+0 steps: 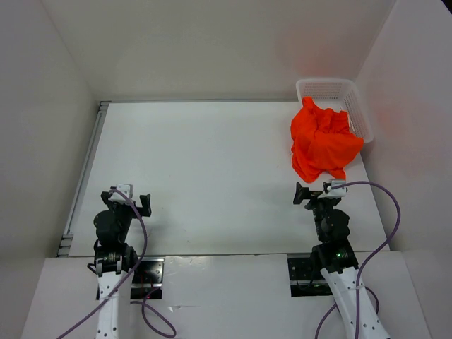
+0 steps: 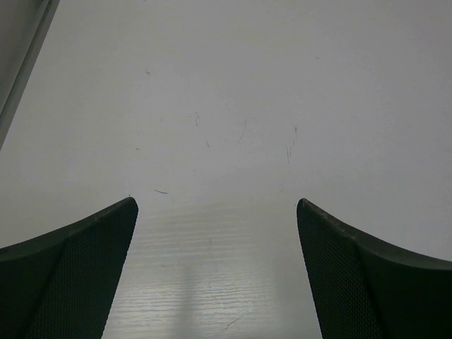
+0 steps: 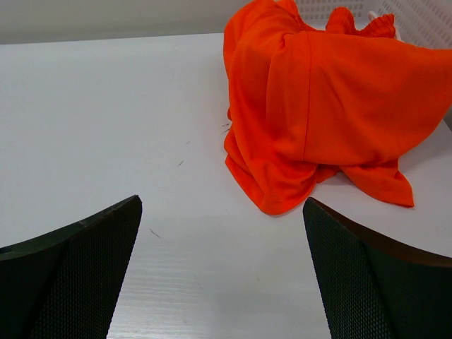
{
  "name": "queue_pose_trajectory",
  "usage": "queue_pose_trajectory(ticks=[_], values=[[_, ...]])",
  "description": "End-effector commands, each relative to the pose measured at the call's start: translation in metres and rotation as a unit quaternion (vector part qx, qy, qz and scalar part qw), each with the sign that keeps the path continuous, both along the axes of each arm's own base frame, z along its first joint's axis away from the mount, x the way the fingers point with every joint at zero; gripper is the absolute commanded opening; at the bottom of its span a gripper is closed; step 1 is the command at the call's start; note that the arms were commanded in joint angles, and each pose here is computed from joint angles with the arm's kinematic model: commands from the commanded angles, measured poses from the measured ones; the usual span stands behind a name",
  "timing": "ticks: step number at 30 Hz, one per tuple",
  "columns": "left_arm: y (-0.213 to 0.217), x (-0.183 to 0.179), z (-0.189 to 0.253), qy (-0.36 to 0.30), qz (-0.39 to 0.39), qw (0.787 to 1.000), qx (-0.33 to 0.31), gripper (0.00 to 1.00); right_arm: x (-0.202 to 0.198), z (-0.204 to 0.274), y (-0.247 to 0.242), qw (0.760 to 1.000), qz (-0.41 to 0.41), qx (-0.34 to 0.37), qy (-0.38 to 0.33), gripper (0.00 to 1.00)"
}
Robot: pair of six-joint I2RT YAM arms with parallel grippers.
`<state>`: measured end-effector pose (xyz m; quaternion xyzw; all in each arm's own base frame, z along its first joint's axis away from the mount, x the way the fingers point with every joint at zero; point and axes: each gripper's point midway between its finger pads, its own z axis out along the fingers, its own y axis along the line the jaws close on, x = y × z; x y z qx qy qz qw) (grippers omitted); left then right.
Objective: Fold and stack the shorts
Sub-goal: Grab the shorts from the pile
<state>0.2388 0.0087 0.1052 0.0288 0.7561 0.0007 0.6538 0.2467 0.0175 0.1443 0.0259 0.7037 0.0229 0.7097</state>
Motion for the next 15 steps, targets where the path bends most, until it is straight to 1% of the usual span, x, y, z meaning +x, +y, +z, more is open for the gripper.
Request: queue_pose_trajectory(ticks=[1,2,3,4,5,6,7,8,9,10,11,12,13,14,15], values=[[-0.003,0.002,0.018,-0.057,-0.011,0.998,0.011,1.0,0.002,-0.012,0.0,1.0,0.001,-0.008,0.004,0.99],[-0.005,0.002,0.018,-0.057,-0.015,0.998,0.011,1.0,0.002,-0.012,0.0,1.0,0.001,-0.008,0.004,0.99],[-0.007,0.002,0.018,-0.057,-0.02,0.998,0.01,1.0,0.001,-0.008,0.01,0.999,0.032,-0.019,-0.001,0.99],[-0.02,0.0,0.028,-0.067,-0.058,0.996,0.009,1.0,-0.001,-0.007,0.022,0.996,0.073,-0.045,0.0,0.99],[-0.038,-0.005,0.028,-0.062,-0.109,0.992,0.003,1.0,-0.005,0.004,0.036,0.975,0.141,-0.169,-0.023,0.99],[-0.059,-0.011,0.03,-0.067,-0.171,0.983,-0.001,1.0,-0.015,0.014,0.064,0.948,0.228,-0.216,-0.059,0.99],[-0.078,-0.02,0.036,-0.072,-0.228,0.971,-0.003,1.0,-0.018,0.015,0.071,0.936,0.253,-0.234,-0.07,0.99],[-0.086,-0.025,0.036,-0.072,-0.253,0.965,-0.005,1.0,-0.022,0.016,0.08,0.919,0.282,-0.262,-0.088,0.99],[-0.095,-0.033,0.035,-0.064,-0.282,0.957,-0.012,1.0,-0.023,0.021,0.083,0.815,0.302,-0.469,-0.157,0.99],[-0.127,-0.068,0.014,0.001,-0.382,0.922,-0.063,1.0,-0.031,0.01,0.094,0.711,0.336,-0.584,-0.201,1.0],[-0.13,-0.078,0.004,0.039,-0.385,0.918,-0.087,1.0,-0.025,-0.017,0.09,0.645,0.331,-0.659,-0.2,1.0],[-0.128,-0.066,0.017,-0.012,-0.389,0.919,-0.054,1.0,-0.019,-0.003,0.088,0.595,0.287,-0.713,-0.235,1.0],[-0.125,-0.056,0.02,-0.046,-0.383,0.922,-0.031,1.0,-0.022,0.015,0.092,0.598,0.277,-0.705,-0.261,1.0],[-0.121,-0.048,0.028,-0.075,-0.373,0.925,-0.012,1.0,-0.025,0.059,0.096,0.6,0.224,-0.698,-0.322,1.0],[-0.125,-0.048,0.047,-0.113,-0.389,0.914,0.01,1.0,-0.029,0.079,0.098,0.618,0.203,-0.672,-0.354,1.0]])
